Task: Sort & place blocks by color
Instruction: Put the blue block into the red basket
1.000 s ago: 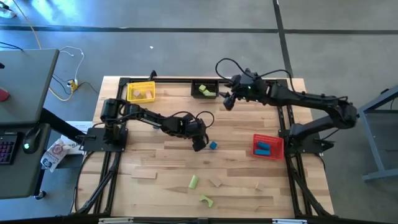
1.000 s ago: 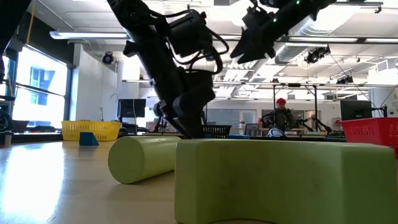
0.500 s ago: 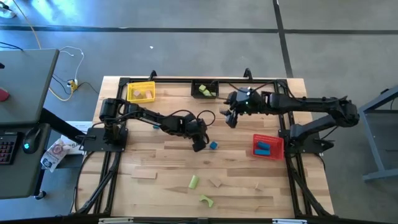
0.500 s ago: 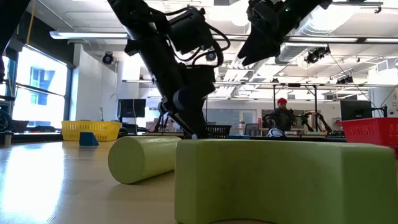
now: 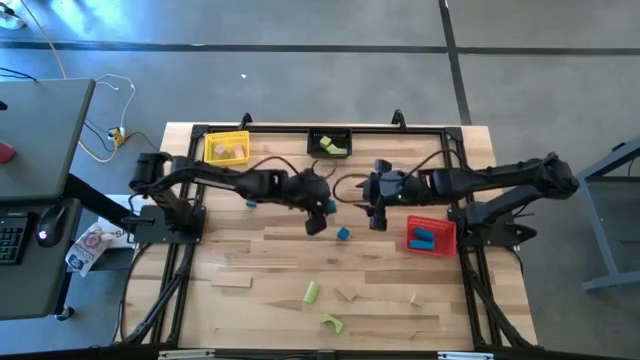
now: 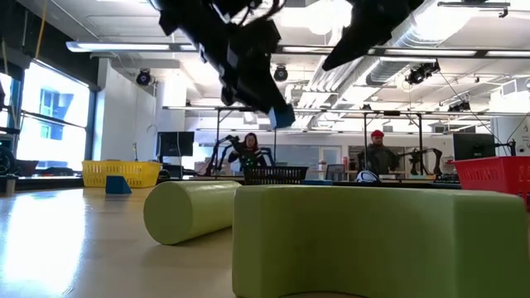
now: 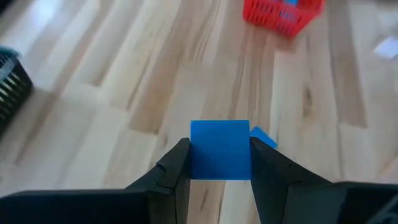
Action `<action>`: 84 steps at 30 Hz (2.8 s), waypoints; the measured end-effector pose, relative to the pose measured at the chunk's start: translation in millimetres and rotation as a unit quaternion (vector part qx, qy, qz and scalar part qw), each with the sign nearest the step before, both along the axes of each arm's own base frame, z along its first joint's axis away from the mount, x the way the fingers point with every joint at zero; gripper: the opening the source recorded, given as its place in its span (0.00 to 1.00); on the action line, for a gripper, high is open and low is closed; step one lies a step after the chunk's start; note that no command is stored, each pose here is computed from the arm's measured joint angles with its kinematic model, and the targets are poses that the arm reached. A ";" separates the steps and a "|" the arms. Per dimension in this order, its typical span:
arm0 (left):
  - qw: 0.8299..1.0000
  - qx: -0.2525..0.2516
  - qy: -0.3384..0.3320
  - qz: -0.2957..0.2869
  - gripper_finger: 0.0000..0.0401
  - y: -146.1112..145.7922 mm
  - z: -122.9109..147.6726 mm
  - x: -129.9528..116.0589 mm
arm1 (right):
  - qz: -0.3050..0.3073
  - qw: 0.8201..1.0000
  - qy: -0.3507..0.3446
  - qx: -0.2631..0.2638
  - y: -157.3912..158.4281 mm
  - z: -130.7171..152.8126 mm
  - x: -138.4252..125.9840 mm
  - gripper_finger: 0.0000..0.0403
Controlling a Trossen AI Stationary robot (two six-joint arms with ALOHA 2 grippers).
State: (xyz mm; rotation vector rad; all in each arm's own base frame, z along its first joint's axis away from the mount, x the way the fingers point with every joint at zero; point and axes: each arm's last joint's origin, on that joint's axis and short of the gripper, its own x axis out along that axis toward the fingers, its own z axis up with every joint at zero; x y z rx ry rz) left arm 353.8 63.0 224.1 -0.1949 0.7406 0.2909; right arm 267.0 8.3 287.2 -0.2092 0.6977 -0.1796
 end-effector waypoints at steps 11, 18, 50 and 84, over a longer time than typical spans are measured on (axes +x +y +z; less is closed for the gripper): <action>0.991 -0.034 -0.128 -0.013 0.26 29.4 47.0 -15.7 | 0.023 0.991 -0.040 -0.127 26.6 10.5 2.9 0.56; 0.972 -0.071 -0.221 -0.038 0.26 43.7 63.5 -14.1 | 0.003 0.981 -0.049 -0.189 32.7 15.1 2.8 0.56; 0.934 -0.069 -0.351 -0.010 0.27 44.0 88.9 -8.0 | -0.119 0.941 -0.113 -0.297 27.3 28.8 22.1 0.38; 0.961 0.003 -0.273 -0.044 0.50 46.0 75.5 -10.6 | -0.192 0.967 0.004 -0.168 24.1 -16.0 0.5 0.26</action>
